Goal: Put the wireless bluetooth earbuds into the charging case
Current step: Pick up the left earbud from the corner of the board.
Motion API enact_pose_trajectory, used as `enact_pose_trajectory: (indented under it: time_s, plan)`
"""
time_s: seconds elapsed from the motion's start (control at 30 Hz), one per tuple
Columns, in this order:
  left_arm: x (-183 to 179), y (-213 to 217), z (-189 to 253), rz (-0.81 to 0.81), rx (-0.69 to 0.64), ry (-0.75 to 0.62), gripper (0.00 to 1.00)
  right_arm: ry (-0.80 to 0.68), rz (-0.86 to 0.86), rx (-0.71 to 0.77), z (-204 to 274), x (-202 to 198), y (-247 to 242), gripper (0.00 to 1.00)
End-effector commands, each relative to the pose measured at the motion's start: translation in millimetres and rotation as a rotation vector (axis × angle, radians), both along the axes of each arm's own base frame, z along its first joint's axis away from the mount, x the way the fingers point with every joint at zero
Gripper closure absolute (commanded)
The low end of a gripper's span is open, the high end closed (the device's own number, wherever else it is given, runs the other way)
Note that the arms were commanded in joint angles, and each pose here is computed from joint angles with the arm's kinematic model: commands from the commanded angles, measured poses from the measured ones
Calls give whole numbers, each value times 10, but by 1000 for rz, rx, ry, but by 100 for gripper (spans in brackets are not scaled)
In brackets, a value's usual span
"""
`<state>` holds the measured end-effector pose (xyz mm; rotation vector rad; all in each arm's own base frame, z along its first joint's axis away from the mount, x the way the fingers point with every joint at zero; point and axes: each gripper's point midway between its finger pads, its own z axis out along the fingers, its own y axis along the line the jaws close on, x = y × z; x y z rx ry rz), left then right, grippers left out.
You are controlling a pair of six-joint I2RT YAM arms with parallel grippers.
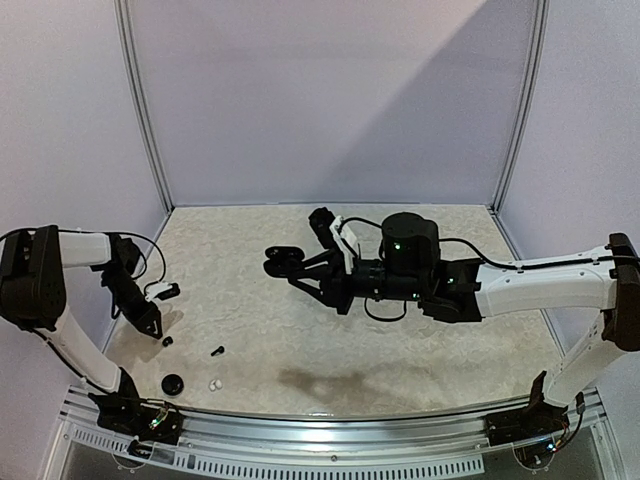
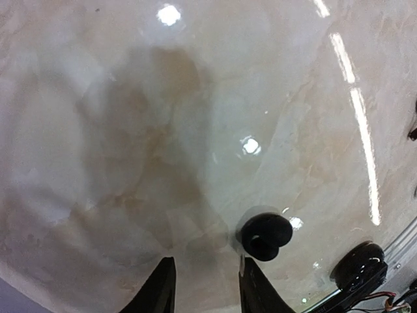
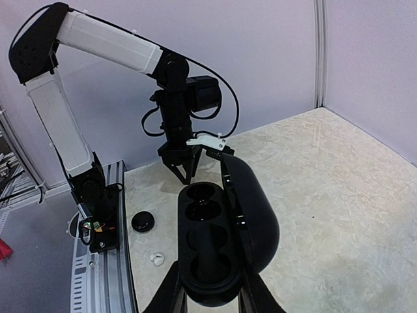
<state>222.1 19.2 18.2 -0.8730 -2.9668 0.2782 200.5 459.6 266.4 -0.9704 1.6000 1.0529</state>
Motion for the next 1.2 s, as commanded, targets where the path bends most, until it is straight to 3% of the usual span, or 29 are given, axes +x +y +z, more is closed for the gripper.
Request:
enact_pose_trajectory:
  time_s: [0.0,0.57,0.93,1.17]
  plan:
    - [-4,-147,-38,-63,-33,-15,67,6,5,18,110,-15,-18,100]
    - [-130,-331,-64,-169,-55,2,69,21,9,2,71,-27,-27,100]
    - [-265,-436,-32,-221,-94,4,100,28,9,-8,37,-27,-19,100]
    - [-155,-499,216,-221,-124,-43,100,32,11,-28,6,-42,-48,100]
